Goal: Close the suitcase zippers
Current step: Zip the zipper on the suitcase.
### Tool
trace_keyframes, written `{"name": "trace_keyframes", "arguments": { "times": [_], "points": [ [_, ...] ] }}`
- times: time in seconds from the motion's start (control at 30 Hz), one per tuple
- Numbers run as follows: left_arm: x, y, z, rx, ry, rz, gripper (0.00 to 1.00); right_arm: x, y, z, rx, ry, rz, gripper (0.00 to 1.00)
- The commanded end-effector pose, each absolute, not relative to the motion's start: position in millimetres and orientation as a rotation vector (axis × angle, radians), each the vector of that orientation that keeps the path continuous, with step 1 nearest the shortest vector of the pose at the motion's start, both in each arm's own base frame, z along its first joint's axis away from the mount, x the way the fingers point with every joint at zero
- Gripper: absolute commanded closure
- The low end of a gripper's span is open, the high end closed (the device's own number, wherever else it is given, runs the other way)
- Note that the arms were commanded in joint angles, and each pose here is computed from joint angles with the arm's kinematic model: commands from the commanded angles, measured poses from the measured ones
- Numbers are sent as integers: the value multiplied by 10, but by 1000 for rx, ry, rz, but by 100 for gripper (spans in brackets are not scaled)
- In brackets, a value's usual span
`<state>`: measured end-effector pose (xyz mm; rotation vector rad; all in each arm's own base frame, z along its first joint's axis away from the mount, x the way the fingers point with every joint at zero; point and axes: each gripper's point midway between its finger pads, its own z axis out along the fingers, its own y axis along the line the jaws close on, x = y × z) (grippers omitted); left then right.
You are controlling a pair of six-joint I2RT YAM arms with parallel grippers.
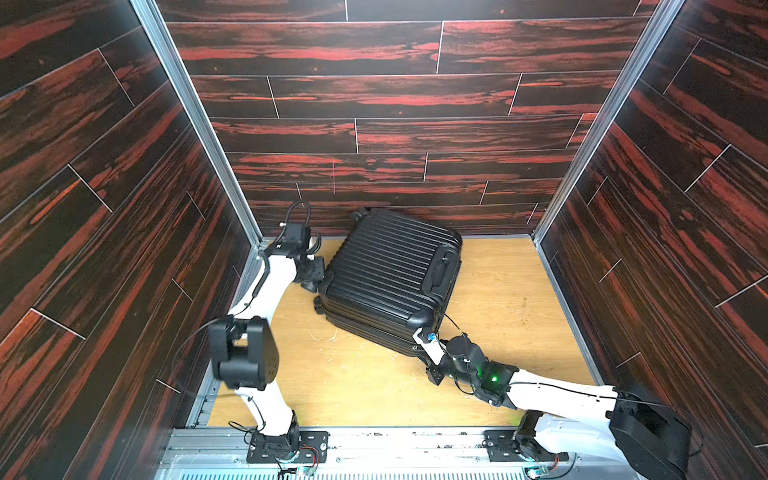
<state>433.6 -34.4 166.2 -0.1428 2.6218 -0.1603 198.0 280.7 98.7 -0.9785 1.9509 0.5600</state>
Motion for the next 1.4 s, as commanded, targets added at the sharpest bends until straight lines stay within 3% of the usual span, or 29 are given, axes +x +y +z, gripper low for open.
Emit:
{"name": "trace_keyframes", "arguments": {
  "times": [0.0, 0.53, 0.83, 1.0, 1.2, 1.37],
  "points": [
    [3801, -671, 1654, -71, 2717, -334, 55, 2064, 2753, 1079, -931, 1938, 515, 100],
    [2777, -1132, 1516, 44, 2742, -544, 55, 2488, 2445, 1109, -825, 1967, 427, 100],
    [2530, -1142, 1585, 67, 2697, -596, 52, 2792, 2265, 1099, -761, 2001, 386, 100],
    [2574, -974, 1827, 153, 2610, -438, 45, 2879, 2225, 1116, -735, 2002, 399, 100],
    [2594, -983, 2130, 555, 2313, -305, 42, 2925, 2224, 1109, -729, 2007, 414, 100],
    [2482, -1012, 2318, 793, 2108, -216, 22, 2914, 2244, 1110, -740, 2010, 429, 100]
  ]
}}
